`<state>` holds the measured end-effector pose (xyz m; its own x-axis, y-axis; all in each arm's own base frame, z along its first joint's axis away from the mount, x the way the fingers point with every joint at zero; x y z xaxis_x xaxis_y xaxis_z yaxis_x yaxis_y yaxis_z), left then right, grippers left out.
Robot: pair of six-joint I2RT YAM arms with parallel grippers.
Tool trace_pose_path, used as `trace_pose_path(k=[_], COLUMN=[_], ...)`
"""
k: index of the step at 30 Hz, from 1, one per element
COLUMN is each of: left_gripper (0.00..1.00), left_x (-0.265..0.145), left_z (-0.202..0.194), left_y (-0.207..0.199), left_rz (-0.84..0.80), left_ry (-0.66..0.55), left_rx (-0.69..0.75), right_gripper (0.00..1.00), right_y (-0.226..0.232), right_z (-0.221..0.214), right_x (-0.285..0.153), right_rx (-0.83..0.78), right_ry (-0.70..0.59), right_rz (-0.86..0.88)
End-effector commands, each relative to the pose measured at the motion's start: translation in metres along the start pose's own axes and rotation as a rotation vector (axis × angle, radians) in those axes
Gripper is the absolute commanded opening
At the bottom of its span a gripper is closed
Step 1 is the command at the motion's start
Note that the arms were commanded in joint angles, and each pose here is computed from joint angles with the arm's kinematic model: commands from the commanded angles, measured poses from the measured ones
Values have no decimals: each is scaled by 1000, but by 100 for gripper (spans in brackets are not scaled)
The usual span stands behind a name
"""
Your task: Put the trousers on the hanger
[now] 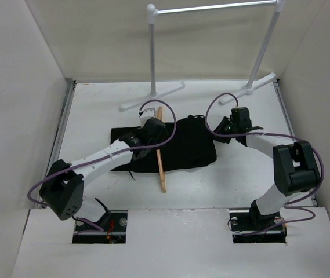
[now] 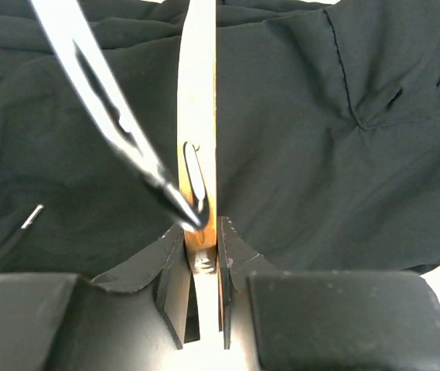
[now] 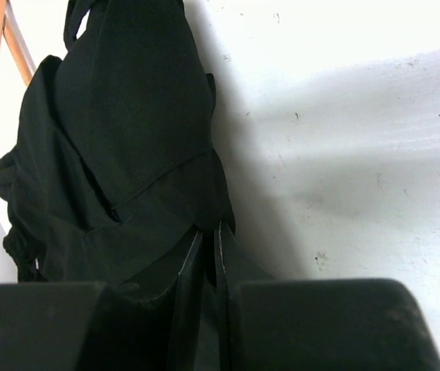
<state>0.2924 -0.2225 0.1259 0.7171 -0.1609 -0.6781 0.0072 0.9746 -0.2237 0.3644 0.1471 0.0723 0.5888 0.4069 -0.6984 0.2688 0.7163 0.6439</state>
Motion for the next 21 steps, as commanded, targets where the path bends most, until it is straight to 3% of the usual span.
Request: trace_pose_path(k=[1, 3, 7, 10, 15, 21], left_gripper=[0, 0, 0, 0, 0, 0], left_x=[-15, -22, -37, -49, -72, -113], left_z=[35, 46, 67, 81, 107, 153], left_y=[-9, -17, -32, -39, -52, -79], left_rz=[11, -8, -51, -84, -135, -247], left_ry=[-93, -118, -166, -200, -247, -282], left_rx=[16, 5, -22, -50, -87, -120], right_gripper=[17, 24, 47, 57, 62, 71], right_y=[12, 15, 29, 45, 77, 159], right_z=[22, 22, 27, 24, 10, -32], right_x=[-2, -5, -23, -45, -92, -182], right_rx=[-18, -19, -34, -69, -165, -386], right_ry=[-67, -70, -104, -126, -164, -197], right_rz=[25, 31, 72, 108, 196, 484])
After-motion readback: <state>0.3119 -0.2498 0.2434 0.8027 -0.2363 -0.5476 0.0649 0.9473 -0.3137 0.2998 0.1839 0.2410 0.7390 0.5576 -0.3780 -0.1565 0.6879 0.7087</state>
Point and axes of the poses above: each gripper's point midway between its finger pads, its own x axis out along the fingers, its own y axis along the line the jaws close on, z = x × y, the point moved 1 cm from there along -x, back along the fingers, and after that the axes turned 2 degrees about x, right-handed, at the moved point
